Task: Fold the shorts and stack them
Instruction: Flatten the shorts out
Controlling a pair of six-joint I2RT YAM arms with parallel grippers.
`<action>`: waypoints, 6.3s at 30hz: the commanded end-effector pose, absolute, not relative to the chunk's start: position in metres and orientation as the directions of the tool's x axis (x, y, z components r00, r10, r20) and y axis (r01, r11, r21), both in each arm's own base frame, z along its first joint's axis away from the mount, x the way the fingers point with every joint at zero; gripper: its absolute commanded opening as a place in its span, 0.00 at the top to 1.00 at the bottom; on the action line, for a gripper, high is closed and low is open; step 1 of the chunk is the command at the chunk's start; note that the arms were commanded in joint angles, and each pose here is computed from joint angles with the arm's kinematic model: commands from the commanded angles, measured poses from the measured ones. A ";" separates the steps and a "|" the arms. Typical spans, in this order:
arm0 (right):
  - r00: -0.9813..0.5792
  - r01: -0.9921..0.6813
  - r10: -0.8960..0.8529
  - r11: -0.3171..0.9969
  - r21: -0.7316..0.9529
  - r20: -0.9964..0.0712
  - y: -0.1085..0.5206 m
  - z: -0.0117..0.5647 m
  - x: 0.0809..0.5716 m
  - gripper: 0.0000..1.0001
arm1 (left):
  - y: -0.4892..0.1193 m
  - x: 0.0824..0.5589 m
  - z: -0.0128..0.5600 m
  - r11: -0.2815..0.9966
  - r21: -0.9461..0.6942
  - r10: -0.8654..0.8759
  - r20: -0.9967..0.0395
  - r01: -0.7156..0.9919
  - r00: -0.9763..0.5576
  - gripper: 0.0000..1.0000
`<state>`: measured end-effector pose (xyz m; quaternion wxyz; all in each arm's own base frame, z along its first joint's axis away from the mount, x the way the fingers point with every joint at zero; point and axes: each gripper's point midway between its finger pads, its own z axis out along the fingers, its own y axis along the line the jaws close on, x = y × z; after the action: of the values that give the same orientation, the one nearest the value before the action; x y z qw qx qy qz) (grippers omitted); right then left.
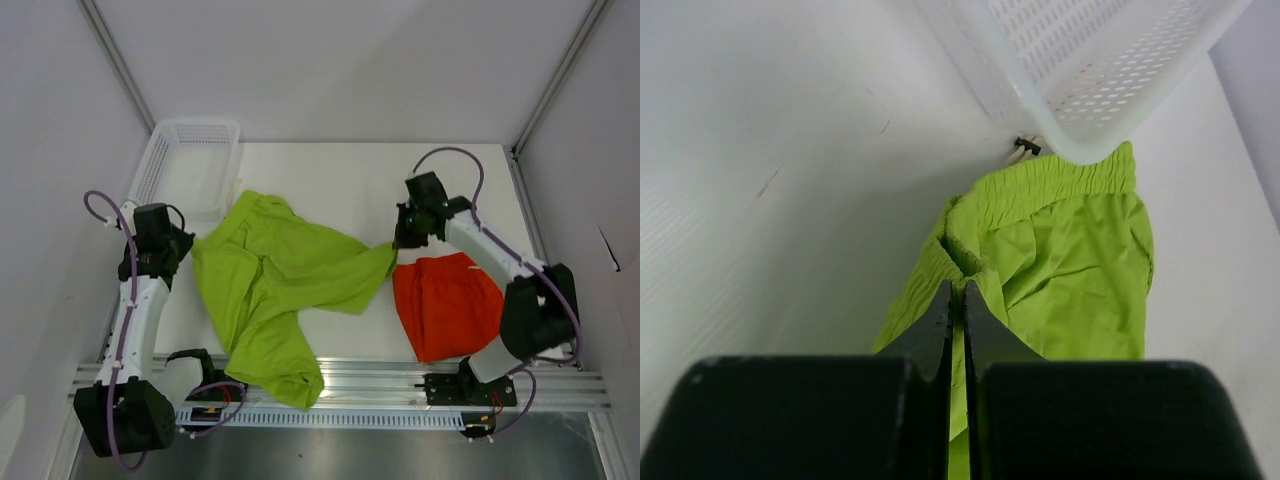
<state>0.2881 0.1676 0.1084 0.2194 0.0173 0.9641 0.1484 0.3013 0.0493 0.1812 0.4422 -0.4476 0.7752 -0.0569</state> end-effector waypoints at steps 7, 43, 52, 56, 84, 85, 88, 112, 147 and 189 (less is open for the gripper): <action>-0.863 0.005 0.182 0.936 0.353 -0.472 0.184 0.120 0.472 1.00 | 0.051 0.276 0.153 0.508 -0.518 -0.794 -0.592 -0.688 -0.139 1.00; -0.845 -0.247 0.046 0.850 0.466 -0.533 0.206 0.173 0.420 0.37 | 0.050 0.221 0.091 0.511 -0.467 -0.777 -0.609 -0.722 -0.156 1.00; -0.885 -0.392 -0.191 0.797 0.459 -0.424 0.249 0.099 0.245 0.51 | 0.059 0.222 0.075 0.490 -0.469 -0.786 -0.602 -0.735 -0.141 1.00; -0.880 -0.416 -0.227 0.792 0.447 -0.418 0.254 0.094 0.203 0.50 | 0.061 0.217 0.062 0.476 -0.476 -0.790 -0.601 -0.740 -0.122 1.00; -0.876 -0.474 -0.344 0.744 0.471 -0.339 0.276 0.074 0.153 1.00 | 0.067 0.214 0.062 0.469 -0.473 -0.784 -0.612 -0.745 -0.105 1.00; -0.880 -0.462 -0.320 0.747 0.478 -0.350 0.273 0.082 0.164 1.00 | 0.067 0.214 0.062 0.467 -0.473 -0.785 -0.610 -0.747 -0.105 1.00; -0.880 -0.455 -0.295 0.746 0.487 -0.371 0.270 0.091 0.177 1.00 | 0.067 0.214 0.062 0.467 -0.470 -0.786 -0.608 -0.749 -0.108 1.00; -0.792 -0.241 -0.125 0.964 0.117 -0.597 0.168 0.144 0.256 0.40 | 0.070 0.215 0.065 0.459 -0.461 -0.791 -0.601 -0.760 -0.113 1.00; -0.565 -0.720 -0.720 0.669 -0.185 -0.402 0.267 0.022 0.089 0.48 | 0.067 0.213 0.084 0.388 -0.442 -0.839 -0.532 -0.809 -0.112 0.95; -0.729 -0.548 -0.227 0.758 0.352 -0.646 0.244 0.156 0.193 0.38 | 0.067 0.242 0.068 0.463 -0.217 -0.849 -0.387 -0.860 -0.360 0.01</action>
<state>0.2181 0.2368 0.1537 0.3020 -0.2106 0.8960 0.2482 0.2513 0.0682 0.0754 0.2350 -0.5367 0.8104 0.0083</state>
